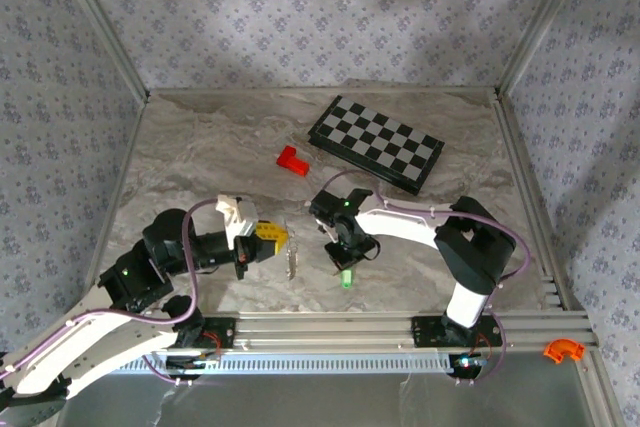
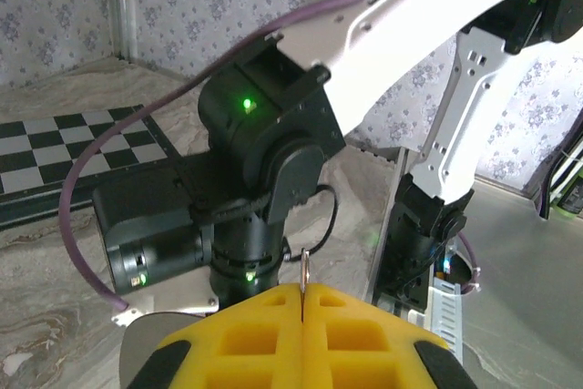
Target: Put the keys on the keyring
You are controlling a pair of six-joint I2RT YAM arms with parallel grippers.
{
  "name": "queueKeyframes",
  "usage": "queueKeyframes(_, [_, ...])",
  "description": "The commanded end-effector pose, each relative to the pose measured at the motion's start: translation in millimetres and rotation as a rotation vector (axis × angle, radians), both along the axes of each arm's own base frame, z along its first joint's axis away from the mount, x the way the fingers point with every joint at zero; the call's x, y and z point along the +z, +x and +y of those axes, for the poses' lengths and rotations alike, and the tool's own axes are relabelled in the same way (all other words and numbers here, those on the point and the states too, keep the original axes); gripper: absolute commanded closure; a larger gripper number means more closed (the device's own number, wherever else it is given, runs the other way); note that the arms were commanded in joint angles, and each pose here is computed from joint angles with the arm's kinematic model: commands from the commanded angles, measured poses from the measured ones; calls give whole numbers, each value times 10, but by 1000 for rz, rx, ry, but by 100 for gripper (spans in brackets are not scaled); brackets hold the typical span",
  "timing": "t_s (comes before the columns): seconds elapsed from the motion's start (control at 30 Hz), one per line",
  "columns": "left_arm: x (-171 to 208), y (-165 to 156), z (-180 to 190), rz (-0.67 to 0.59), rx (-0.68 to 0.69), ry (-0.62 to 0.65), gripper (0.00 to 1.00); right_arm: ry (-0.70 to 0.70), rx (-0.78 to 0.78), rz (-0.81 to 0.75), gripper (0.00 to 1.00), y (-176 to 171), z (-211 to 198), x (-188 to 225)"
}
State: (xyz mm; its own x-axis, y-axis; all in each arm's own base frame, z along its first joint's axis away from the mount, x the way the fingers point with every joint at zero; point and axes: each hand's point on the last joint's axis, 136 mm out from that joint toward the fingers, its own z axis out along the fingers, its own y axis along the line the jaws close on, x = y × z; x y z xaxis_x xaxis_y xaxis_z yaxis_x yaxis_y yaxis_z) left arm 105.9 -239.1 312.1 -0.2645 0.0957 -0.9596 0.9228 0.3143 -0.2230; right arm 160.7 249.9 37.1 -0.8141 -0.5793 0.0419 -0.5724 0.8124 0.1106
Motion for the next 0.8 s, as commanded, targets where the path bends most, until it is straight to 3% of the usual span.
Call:
queueKeyframes(0.0, [94, -25, 3, -61, -13, -30, 100, -86, 35, 44, 100, -48, -206, 167])
queueKeyframes(0.37, [23, -53, -3, -88, -32, -37, 100, -164, 67, 108, 100, 101, -323, 188])
queueKeyframes(0.77, [-10, -45, -40, -86, -41, -37, 100, -153, 60, 140, 100, 167, -388, 34])
